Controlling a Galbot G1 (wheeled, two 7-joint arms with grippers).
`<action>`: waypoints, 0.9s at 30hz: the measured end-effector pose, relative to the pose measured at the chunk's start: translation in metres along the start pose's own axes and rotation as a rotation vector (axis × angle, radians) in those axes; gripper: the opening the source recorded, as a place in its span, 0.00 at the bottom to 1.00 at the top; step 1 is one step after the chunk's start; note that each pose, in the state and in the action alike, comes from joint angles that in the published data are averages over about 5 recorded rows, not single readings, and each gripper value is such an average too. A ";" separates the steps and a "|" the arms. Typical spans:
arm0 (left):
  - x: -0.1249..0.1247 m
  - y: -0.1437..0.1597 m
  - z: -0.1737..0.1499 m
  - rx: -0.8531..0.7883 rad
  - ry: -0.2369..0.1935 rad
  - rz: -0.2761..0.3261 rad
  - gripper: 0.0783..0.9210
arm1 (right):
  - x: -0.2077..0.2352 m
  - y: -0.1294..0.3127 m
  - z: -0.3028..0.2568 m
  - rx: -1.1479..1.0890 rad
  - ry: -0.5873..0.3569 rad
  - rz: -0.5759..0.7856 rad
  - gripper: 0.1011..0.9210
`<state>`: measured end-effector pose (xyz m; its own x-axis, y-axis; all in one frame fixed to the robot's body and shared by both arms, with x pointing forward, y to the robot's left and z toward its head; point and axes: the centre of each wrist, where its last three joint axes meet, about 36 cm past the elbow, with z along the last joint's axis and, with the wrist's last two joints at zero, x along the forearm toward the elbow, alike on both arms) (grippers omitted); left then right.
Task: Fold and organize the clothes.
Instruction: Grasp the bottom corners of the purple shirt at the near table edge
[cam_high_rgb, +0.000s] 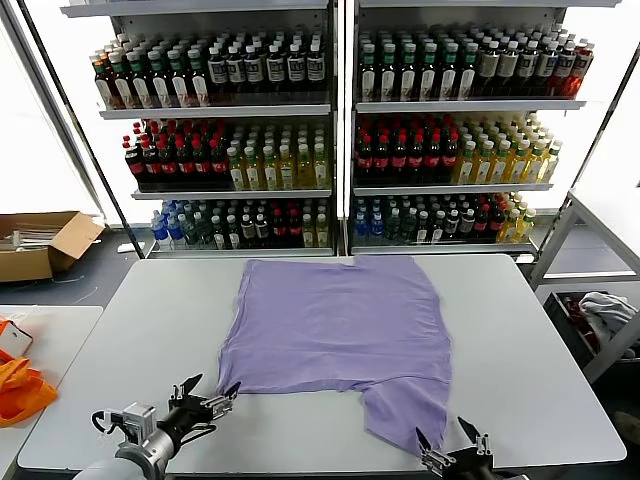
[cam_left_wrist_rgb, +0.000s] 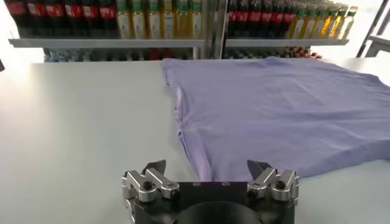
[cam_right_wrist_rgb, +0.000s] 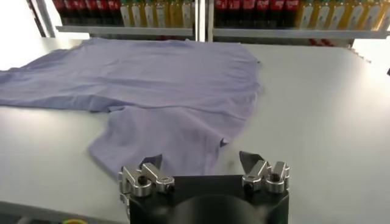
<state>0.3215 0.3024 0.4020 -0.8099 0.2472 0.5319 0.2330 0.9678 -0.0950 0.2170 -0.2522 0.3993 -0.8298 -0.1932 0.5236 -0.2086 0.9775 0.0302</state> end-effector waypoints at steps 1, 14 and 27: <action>-0.001 -0.001 0.001 0.003 0.004 0.002 0.83 | 0.000 0.001 0.000 -0.001 0.001 -0.003 0.57; -0.004 -0.004 0.006 0.030 0.017 0.016 0.39 | 0.002 0.011 -0.004 -0.005 -0.014 -0.041 0.10; 0.003 -0.008 0.000 0.037 -0.020 0.015 0.01 | 0.015 0.010 -0.004 0.012 -0.066 -0.096 0.01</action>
<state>0.3174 0.2956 0.4043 -0.8171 0.2622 0.5134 0.2252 0.9650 -0.1343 0.2050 -0.2453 0.4105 -0.8380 -0.2915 0.4613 -0.2949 0.9532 0.0668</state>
